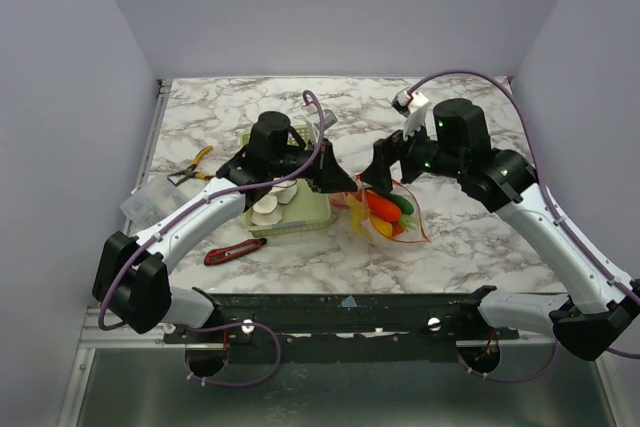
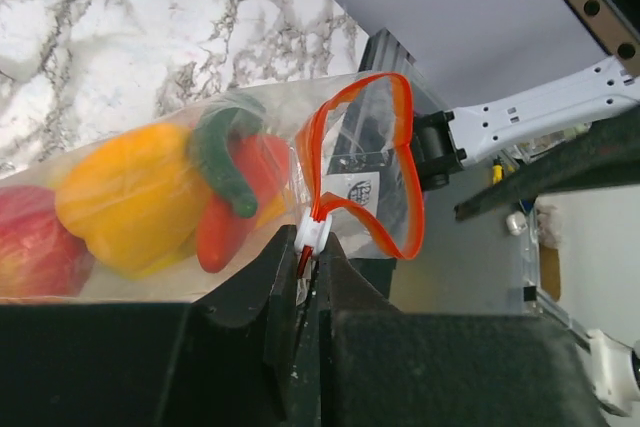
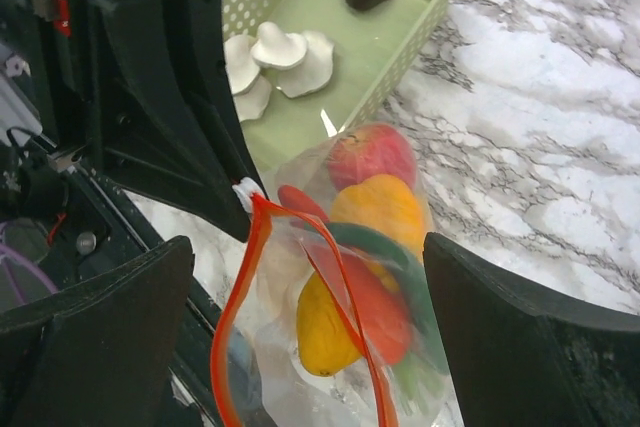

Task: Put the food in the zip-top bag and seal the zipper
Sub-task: Adjust the zipper food storage bag at the center of the board.

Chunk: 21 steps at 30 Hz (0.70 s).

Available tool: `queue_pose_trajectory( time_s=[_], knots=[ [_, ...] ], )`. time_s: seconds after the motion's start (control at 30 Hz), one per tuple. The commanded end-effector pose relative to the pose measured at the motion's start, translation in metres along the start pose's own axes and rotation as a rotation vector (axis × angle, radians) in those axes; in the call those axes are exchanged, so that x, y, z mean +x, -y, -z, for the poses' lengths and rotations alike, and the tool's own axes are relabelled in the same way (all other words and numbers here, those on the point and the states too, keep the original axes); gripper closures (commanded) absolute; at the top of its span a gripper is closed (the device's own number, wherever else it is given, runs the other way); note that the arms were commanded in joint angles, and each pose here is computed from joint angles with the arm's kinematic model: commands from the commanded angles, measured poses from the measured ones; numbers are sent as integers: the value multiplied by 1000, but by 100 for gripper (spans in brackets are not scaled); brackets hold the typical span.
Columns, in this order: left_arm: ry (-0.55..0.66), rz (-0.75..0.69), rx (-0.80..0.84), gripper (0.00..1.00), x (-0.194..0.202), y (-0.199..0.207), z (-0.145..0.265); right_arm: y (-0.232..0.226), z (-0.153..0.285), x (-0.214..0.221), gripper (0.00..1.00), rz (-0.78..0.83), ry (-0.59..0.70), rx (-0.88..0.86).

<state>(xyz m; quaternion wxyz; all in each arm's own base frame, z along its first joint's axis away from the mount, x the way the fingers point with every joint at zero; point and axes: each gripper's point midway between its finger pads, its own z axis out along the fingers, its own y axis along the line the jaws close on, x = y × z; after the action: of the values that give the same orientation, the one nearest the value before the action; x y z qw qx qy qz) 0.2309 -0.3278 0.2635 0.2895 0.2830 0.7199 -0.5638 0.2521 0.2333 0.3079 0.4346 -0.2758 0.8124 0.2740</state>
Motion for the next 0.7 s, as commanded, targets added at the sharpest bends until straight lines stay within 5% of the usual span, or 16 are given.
queue_pose_trajectory(
  time_s=[0.0, 0.67],
  knots=[
    [16, 15, 10, 100, -16, 26, 3, -21, -3, 9, 0, 100, -17, -75],
    [-58, 9, 32, 100, -24, 33, -1, 32, -8, 67, 15, 342, -169, 292]
  ],
)
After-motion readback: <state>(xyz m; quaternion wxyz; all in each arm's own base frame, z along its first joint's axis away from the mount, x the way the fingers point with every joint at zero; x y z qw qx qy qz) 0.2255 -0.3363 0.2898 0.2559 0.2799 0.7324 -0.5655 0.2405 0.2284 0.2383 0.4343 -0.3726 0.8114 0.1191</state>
